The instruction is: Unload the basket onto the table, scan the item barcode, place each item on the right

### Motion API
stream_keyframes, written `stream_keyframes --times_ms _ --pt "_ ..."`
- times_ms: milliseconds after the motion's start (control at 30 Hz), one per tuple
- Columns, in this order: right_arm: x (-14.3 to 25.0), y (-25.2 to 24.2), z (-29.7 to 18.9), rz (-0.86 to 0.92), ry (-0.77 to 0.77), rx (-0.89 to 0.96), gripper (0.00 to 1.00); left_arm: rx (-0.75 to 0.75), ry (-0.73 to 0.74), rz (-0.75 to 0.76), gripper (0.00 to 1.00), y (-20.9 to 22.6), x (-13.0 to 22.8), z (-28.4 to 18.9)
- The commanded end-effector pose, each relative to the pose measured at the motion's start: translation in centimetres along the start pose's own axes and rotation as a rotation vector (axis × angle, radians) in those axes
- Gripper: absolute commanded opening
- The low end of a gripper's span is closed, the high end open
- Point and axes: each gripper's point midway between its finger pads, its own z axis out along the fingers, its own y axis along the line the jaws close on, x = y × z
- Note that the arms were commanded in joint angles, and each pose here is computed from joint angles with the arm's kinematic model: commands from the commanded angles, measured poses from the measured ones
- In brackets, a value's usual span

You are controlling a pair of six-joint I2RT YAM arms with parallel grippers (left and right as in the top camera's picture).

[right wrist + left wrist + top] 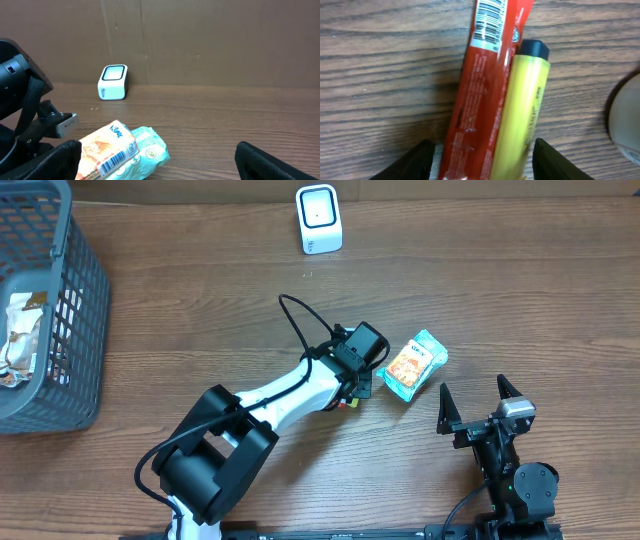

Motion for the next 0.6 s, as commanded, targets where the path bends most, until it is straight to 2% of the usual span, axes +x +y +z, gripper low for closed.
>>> stream_keyframes --times_ms 0,200,300,433,500,567 --pt "0.3 -0.2 0.0 -0.003 0.002 0.012 1.00 0.013 -0.038 0.070 0.56 0.0 -2.4 -0.8" --pt "0.3 -0.2 0.0 -0.003 0.002 0.012 1.00 0.034 -0.174 0.171 0.66 -0.7 -8.2 -6.3" --pt "0.3 -0.2 0.0 -0.003 0.002 0.012 1.00 -0.059 -0.280 0.156 0.65 1.3 -12.0 -11.0" --pt "0.3 -0.2 0.0 -0.003 0.003 0.012 1.00 -0.248 -0.417 0.119 0.59 6.4 -16.5 -19.1" --pt "0.3 -0.2 0.0 -0.003 0.003 0.012 1.00 -0.303 -0.485 0.191 0.68 8.5 -18.7 -23.7" --pt "0.3 -0.2 0.0 -0.003 0.003 0.012 1.00 -0.343 -0.554 0.233 0.85 10.7 -20.5 -28.1"
